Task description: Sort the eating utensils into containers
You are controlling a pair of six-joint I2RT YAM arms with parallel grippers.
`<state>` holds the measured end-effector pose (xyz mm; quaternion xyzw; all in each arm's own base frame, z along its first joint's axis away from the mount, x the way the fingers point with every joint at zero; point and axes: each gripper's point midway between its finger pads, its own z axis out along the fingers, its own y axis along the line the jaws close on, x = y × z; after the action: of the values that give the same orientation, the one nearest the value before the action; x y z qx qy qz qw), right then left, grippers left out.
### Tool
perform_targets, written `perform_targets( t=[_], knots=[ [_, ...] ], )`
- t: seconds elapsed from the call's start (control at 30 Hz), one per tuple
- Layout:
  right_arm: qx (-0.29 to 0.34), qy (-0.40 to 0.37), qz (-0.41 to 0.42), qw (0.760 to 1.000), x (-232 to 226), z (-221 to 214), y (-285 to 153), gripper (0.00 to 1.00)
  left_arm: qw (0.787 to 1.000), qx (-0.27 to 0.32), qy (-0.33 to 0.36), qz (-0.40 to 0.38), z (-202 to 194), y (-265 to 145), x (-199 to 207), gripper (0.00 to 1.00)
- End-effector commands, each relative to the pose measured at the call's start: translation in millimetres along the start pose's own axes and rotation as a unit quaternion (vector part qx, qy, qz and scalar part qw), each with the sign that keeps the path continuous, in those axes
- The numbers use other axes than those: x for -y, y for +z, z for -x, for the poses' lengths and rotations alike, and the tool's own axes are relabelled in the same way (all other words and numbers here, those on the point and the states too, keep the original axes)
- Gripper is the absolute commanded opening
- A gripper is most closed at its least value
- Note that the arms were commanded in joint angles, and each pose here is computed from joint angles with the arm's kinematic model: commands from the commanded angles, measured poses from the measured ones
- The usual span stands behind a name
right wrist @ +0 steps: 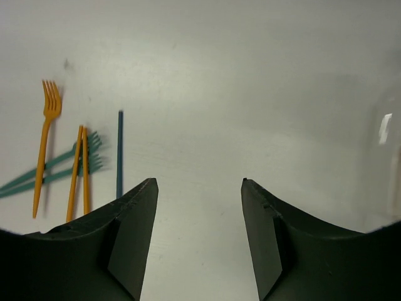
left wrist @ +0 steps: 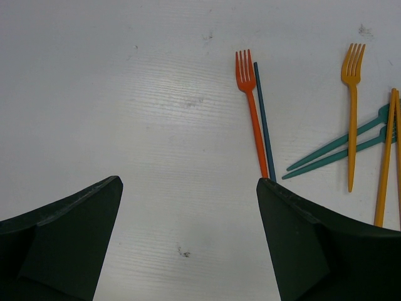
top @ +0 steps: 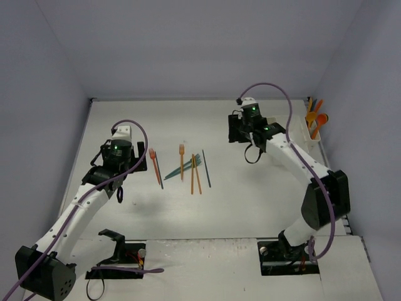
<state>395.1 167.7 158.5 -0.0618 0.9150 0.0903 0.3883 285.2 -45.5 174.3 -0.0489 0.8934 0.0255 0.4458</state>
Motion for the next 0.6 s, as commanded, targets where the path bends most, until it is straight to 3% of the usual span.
perform_targets(
  t=[0.0,0.57],
  knots=[
    [-0.028,0.004,0.025,0.999,-41.1,-4.8,6.9,0.50,0.999,0.029,-0.016,-0.010,20.7,-0.5,5.1,0.87],
    [-0.110,-0.004,0.013,0.994,-106.6,-68.9,72.3,0.40,1.000,0.022,-0.015,-0.009,15.9,0.2,4.3,0.87]
  ],
)
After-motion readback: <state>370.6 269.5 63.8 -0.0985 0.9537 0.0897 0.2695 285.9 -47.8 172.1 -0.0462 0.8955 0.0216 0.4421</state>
